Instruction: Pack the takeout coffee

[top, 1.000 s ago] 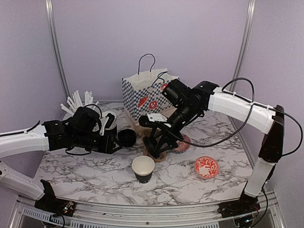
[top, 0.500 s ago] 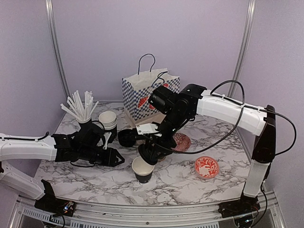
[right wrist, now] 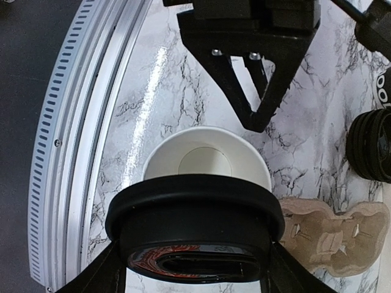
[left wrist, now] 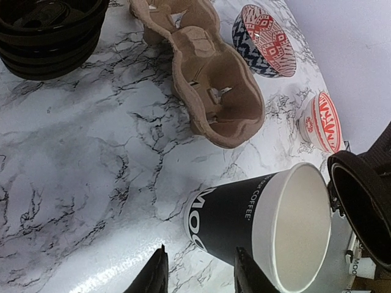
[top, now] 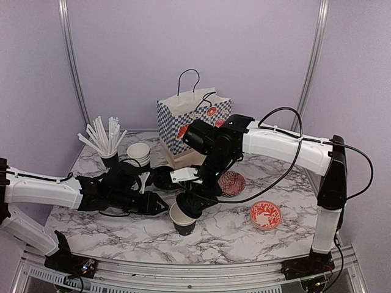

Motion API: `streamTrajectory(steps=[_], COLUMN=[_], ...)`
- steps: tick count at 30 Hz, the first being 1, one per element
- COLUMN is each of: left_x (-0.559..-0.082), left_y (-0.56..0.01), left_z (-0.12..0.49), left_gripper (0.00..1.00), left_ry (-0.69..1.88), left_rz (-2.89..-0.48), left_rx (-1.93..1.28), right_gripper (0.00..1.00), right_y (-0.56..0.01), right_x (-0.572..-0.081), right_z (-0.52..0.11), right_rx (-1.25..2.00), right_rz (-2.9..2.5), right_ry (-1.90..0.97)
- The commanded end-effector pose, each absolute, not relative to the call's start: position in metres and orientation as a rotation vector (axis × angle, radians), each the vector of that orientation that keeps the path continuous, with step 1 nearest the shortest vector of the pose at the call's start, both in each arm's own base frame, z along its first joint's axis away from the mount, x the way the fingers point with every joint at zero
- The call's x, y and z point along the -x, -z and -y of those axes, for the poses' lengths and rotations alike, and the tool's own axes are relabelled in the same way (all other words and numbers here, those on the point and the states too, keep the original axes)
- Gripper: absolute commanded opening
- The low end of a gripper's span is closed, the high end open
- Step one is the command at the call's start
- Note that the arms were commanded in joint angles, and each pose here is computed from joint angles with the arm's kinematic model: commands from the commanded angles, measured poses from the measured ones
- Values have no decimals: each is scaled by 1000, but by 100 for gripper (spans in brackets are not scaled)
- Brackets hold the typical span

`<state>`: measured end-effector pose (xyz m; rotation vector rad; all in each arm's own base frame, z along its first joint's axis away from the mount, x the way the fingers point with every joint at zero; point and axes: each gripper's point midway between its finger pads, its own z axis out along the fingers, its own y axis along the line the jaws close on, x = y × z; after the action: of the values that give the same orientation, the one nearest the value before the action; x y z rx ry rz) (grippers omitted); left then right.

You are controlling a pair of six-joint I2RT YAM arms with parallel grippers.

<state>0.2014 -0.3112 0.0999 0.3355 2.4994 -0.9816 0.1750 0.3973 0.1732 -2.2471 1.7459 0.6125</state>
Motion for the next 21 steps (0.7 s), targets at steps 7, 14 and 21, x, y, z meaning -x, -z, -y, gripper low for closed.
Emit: streamTrajectory(steps=[7,14,21], left_x=[-197,-196,-196], left_y=[-94,-90,-88], left_z=[325,326,328], left_gripper=[38,38,38], left_ry=[1049,1057,1066], left_rz=[-2498,-2502,-2502], left_rx=[-364,-366,-366], right_gripper=[63,63,64], right_y=[-177,-171,-168], right_x=[-171,-170,-168], right_z=[-408,-409,-412], right_rx=[2259,2274,2279], right_rz=[-1727,-1741,-1740], right_ry=[-613,-602,-603])
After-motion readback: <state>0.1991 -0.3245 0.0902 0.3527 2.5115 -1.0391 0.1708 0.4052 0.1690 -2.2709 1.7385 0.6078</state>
